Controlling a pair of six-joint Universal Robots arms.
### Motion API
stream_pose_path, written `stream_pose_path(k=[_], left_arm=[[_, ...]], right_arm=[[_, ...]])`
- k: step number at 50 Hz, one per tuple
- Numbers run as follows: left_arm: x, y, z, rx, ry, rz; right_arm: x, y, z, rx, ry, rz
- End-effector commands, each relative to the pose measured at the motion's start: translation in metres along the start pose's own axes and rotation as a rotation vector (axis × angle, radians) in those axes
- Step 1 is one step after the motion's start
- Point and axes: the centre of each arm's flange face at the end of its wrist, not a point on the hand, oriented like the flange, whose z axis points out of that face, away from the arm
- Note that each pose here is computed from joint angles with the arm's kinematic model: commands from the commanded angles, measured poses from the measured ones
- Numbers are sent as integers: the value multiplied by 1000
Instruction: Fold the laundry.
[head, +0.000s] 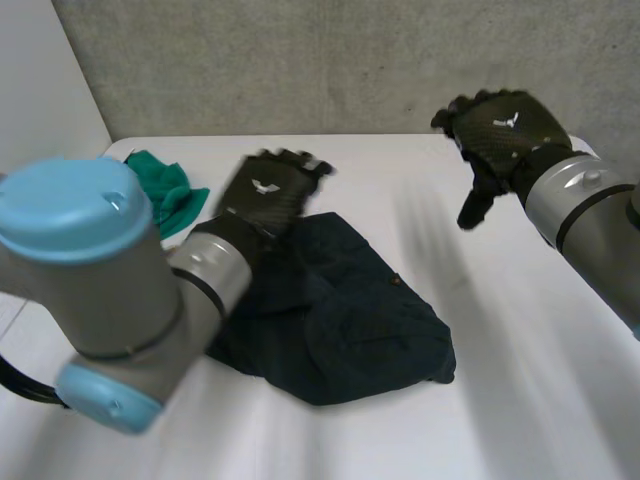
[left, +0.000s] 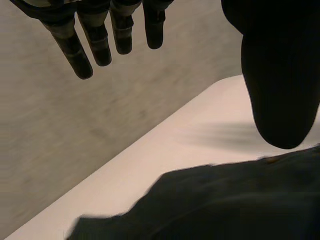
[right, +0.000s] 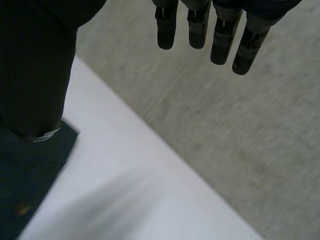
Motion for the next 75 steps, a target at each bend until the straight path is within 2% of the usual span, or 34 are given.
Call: stream_pose_path(k=[1,4,7,11,21,30,38,41,44,47,49,52,57,61,64,70,75], left_arm=[[-51,26,6,-97,-68,-23],[-45,35,2,-131,0,-22],[-39,46,-6,-190,77,27],[-35,58,-19,-280,111,94],[-36,65,-20,-310,69,118],[-48,87,7,-277,-73,160],[-50,82,11,-245,-85,165],[-50,76,10,-230,-91,170],[-52,48,6,-153,-116,182],[-61,-4,-7,-10,-163,197],[-67,-43,-20,101,-198,208],[-75,-91,-41,242,-246,223],[-84,-142,-74,359,-293,236],[-83,-146,-80,317,-278,232],[-79,-134,-77,254,-249,225],[-72,-61,-22,12,-170,199],[-73,-32,20,-50,-160,191]], right_arm=[[-20,29,-20,-200,-156,20],[-29,43,-26,-242,-206,23],[-39,60,-34,-296,-248,27],[-43,83,-39,-338,-253,38],[-51,131,-45,-311,-196,61],[-60,150,-28,-308,-188,170],[-61,158,-18,-318,-184,225],[-56,151,-11,-277,-166,227],[-48,138,-2,-231,-150,208],[-26,89,0,-81,-99,161],[-8,37,-13,44,-65,97],[13,-19,-33,148,-27,5],[38,-72,-51,178,-39,-103],[45,-86,-58,137,-56,-174],[45,-84,-49,87,-78,-215],[28,-47,-12,-47,-177,-203],[18,-21,17,-122,-188,-216]])
